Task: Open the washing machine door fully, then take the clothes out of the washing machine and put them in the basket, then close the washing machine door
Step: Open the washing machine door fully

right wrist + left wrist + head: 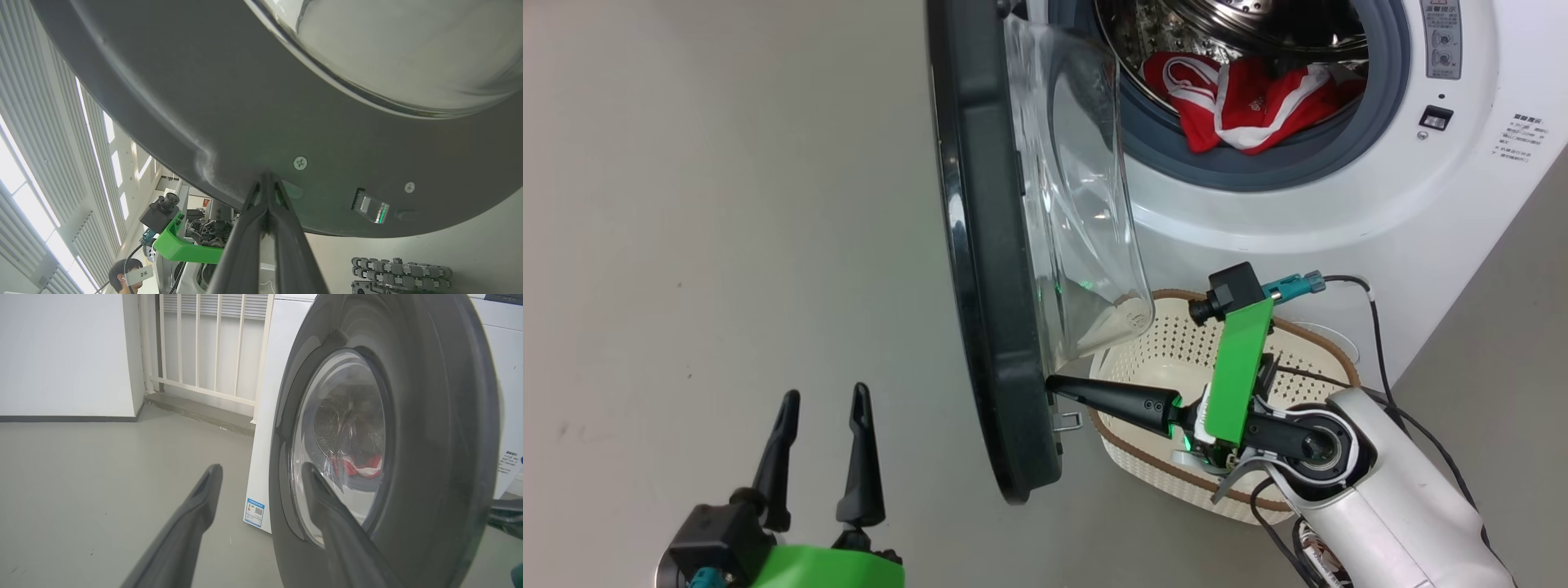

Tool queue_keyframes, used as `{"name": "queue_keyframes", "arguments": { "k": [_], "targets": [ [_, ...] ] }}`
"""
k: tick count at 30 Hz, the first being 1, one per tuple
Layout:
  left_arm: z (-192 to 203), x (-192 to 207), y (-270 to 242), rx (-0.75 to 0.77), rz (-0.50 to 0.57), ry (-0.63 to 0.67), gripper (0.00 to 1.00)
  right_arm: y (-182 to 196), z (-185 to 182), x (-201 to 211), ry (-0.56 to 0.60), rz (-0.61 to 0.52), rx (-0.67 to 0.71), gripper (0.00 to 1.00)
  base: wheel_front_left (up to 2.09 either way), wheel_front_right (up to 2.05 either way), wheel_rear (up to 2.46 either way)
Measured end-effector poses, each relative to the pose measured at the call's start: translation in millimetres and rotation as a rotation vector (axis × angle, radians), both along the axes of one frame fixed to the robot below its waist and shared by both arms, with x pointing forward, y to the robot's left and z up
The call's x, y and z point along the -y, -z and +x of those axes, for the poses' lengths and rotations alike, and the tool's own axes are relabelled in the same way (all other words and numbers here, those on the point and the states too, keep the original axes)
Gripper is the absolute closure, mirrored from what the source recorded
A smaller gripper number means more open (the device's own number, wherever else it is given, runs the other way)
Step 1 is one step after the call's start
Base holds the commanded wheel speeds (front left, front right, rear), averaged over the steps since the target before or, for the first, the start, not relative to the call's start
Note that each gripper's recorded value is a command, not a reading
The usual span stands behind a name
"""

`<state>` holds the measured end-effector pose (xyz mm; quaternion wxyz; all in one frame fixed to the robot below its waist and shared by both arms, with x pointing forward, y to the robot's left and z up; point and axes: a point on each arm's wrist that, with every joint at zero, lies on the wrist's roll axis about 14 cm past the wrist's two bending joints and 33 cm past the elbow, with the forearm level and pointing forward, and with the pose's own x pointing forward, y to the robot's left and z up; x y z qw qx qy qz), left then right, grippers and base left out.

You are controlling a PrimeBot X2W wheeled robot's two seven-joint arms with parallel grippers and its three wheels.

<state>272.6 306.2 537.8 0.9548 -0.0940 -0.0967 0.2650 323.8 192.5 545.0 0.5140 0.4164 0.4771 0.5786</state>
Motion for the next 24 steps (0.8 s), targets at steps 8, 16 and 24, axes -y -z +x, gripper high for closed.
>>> {"name": "queue_keyframes", "arguments": {
  "k": [8,16,24],
  "targets": [
    [0.0,0.9,-0.4,0.003,-0.001,0.003,0.0,0.6,3.8,-0.5,0.033,-0.009,0.022,1.0,0.0,0.0,0.0],
    [0.1,2.8,0.5,0.005,-0.006,0.011,0.0,0.2,35.6,7.9,0.239,-0.057,0.225,0.0,0.0,0.0,0.0],
    [3.6,5.3,-0.9,0.016,-0.009,0.026,0.0,3.4,62.7,32.4,0.467,-0.128,0.668,0.0,0.0,0.0,0.0]
  ]
}}
